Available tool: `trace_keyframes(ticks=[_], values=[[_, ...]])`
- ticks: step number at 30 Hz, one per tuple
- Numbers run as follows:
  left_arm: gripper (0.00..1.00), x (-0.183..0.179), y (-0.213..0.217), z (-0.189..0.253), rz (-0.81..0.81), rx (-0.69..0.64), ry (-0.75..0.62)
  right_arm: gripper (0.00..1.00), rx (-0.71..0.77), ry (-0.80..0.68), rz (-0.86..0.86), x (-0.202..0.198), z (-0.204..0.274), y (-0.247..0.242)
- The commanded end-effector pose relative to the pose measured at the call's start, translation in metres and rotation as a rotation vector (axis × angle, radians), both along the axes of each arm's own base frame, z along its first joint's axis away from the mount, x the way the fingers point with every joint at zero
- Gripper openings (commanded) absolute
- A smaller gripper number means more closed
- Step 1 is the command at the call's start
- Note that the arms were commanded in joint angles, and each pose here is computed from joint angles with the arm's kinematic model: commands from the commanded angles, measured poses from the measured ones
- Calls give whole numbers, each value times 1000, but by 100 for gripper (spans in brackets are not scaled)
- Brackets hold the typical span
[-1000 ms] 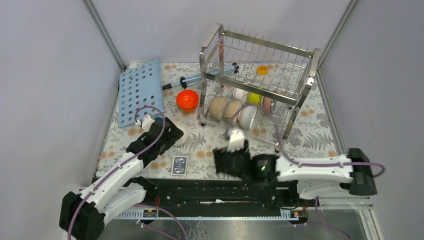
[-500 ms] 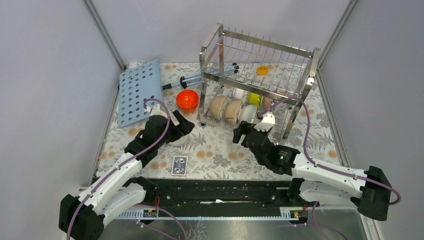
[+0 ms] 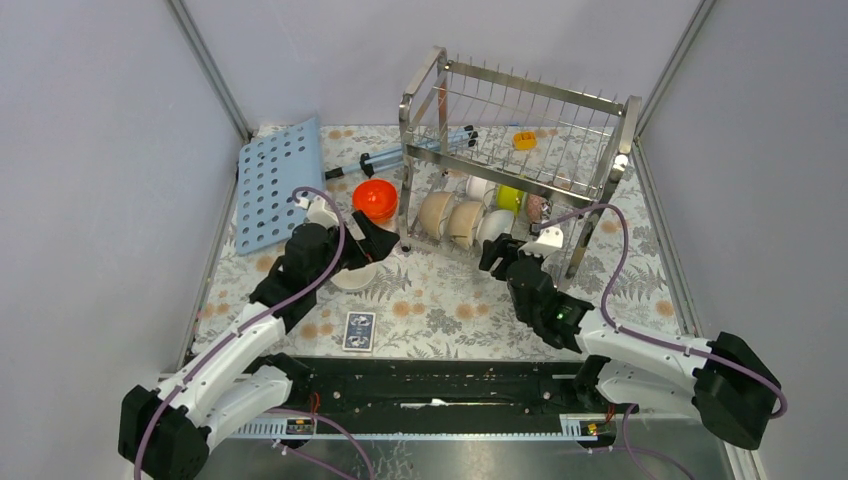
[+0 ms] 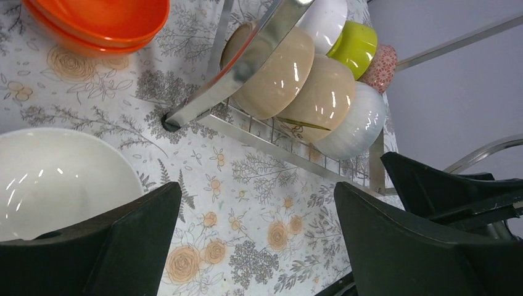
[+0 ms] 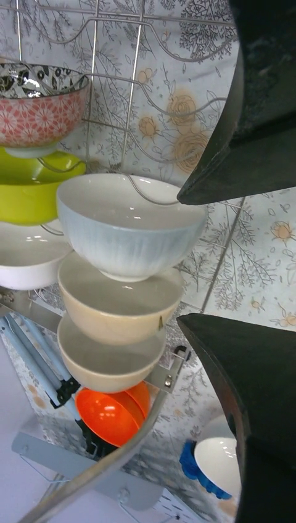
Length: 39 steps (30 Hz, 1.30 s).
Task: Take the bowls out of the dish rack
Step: Pick up the bowl from the dish rack.
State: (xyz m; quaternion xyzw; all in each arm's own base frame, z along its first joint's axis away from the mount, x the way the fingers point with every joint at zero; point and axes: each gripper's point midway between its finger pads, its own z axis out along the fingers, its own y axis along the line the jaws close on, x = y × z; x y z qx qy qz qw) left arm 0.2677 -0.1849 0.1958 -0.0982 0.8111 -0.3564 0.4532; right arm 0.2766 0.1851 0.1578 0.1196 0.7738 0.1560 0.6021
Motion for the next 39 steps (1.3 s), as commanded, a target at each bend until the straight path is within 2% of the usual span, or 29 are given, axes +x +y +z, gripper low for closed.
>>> trace_keyframes(ticks=[1,6,15,20,31,39], values=[[99,16,-12,47,-58,-22,-185,71,69,-105,-29,17,21,-6],[99,21,-18,46,-71,-39,-205,65,113,-104,0,29,11,-10],[99,19,-24,29,-98,-49,-167,60,211,-80,88,38,0,-6],[99,13,-23,29,-107,-67,-179,50,258,-46,112,42,-9,-5],[99,5,-26,24,-133,-97,-170,50,353,-18,173,36,-21,3],[99,3,-27,19,-140,-109,-159,31,400,-30,221,35,-18,8]])
